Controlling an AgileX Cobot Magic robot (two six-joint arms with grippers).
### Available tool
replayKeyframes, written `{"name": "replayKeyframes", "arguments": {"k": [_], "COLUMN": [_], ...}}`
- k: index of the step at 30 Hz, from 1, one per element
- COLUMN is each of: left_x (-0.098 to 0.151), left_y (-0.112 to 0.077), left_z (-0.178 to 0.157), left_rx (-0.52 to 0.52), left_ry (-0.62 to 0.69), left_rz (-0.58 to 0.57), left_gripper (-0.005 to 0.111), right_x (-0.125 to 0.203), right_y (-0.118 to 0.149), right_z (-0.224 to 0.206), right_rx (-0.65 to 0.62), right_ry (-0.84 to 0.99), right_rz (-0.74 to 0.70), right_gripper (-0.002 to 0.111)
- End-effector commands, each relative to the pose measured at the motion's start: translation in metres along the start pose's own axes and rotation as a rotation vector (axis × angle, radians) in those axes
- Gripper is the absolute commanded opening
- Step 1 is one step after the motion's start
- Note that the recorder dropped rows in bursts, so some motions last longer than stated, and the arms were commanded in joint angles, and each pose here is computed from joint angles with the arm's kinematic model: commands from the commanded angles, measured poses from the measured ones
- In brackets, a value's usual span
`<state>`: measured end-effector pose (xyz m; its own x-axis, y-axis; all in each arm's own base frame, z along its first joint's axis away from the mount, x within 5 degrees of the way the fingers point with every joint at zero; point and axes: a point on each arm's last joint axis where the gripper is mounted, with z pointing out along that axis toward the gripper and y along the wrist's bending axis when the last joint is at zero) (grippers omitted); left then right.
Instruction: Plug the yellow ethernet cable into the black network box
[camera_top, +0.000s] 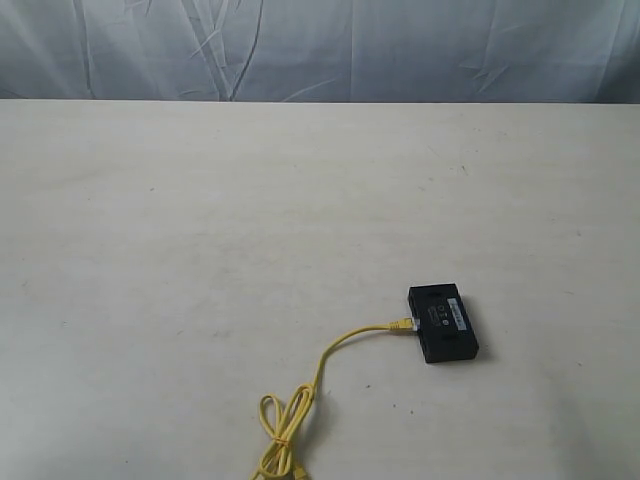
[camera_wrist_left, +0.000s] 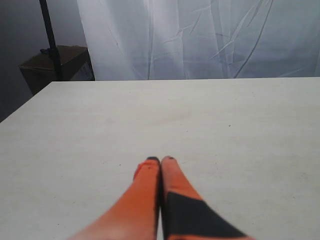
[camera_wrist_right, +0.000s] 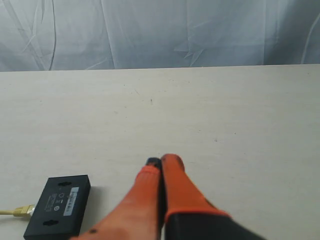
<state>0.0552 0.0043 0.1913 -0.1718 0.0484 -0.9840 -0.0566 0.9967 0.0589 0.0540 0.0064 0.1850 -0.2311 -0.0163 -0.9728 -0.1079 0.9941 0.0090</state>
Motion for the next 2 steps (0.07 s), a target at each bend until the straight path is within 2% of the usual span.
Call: {"name": "replayKeyframes", "arguments": {"k": [1, 2], "left_x": [0.0004, 0.0004], "left_y": [-0.0003, -0.0003], "left_z": [0.0000, 0.0000], "left_rx": [0.002, 0.002], "left_ry": [-0.011, -0.011], "left_rz": [-0.013, -0.013], "left_gripper": [0.000, 0.000], "right_x": [-0.0006, -0.0006], "right_y": [-0.0004, -0.0004], "right_z": [-0.0002, -0.0002], "right_rx": [0.006, 0.006], "right_ry": [-0.016, -0.016], "right_rz": [0.002, 0.002], "right_gripper": [-0.001, -0.001]}}
